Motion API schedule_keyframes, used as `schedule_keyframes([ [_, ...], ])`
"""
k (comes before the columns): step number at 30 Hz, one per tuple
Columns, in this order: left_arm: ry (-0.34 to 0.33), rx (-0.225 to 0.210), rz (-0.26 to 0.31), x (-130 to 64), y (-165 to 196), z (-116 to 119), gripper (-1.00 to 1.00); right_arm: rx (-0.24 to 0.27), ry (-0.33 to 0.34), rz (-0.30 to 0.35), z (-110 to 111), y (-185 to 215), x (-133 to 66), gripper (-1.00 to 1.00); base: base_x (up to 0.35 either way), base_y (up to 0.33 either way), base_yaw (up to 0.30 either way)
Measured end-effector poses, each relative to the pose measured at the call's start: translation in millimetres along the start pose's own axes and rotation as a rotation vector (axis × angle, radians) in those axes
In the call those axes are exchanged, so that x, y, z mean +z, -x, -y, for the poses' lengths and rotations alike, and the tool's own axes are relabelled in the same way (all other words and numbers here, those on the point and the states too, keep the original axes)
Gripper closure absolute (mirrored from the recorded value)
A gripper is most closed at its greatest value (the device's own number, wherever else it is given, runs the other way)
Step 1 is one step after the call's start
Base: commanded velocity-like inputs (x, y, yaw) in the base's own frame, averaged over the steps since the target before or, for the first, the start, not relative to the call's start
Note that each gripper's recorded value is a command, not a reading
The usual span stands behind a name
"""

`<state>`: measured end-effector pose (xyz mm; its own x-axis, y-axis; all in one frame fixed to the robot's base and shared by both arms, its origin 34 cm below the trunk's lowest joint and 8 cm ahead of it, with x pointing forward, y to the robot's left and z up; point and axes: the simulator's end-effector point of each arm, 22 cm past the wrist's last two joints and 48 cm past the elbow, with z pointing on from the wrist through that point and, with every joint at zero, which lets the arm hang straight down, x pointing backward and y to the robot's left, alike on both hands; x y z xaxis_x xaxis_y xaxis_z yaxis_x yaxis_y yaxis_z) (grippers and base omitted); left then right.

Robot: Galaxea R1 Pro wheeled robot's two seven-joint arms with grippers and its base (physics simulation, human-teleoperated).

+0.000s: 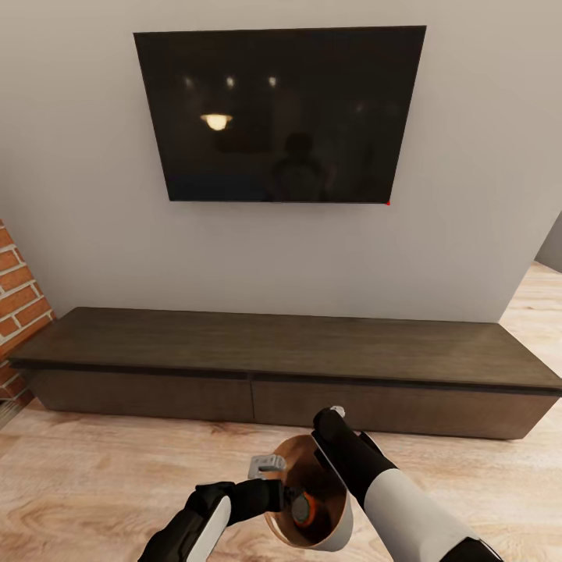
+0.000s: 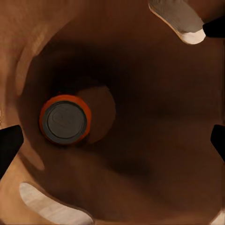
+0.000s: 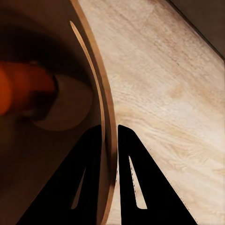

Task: Put the three can of soda from the living room inside the tash can in the kitchen.

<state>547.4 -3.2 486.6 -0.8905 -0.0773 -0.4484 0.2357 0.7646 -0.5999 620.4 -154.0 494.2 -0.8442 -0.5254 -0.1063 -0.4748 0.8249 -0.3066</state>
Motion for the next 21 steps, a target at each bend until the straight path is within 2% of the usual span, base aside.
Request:
schedule_keyframes([
  [2,-0.004,0.002,0.005,-1.0,3,2,-1.00,0.013,0.005,-0.008,4,-4,2.9,1.00,0.000,0.000,0.000],
  [5,-0.016,0.012,0.027,-4.2,14,8,-1.00,0.049,-0.006,-0.031,23,-16,10.6,1.00,0.000,0.000,0.000],
  [7,-0.023,0.022,0.044,-8.8,24,11,-1.00,0.108,0.003,-0.067,42,-35,21.5,1.00,0.000,0.000,0.000],
  [12,-0.009,0.031,0.045,-15.9,29,1,-1.00,0.141,-0.034,-0.111,80,-64,34.2,1.00,0.000,0.000,0.000],
  [15,-0.012,0.034,0.044,-19.1,30,-2,-1.00,0.182,0.002,-0.127,92,-78,40.9,1.00,0.000,0.000,0.000],
  [21,-0.002,0.041,0.037,-26.0,28,-17,-1.00,0.206,0.009,-0.155,124,-105,49.0,1.00,0.000,0.000,0.000],
])
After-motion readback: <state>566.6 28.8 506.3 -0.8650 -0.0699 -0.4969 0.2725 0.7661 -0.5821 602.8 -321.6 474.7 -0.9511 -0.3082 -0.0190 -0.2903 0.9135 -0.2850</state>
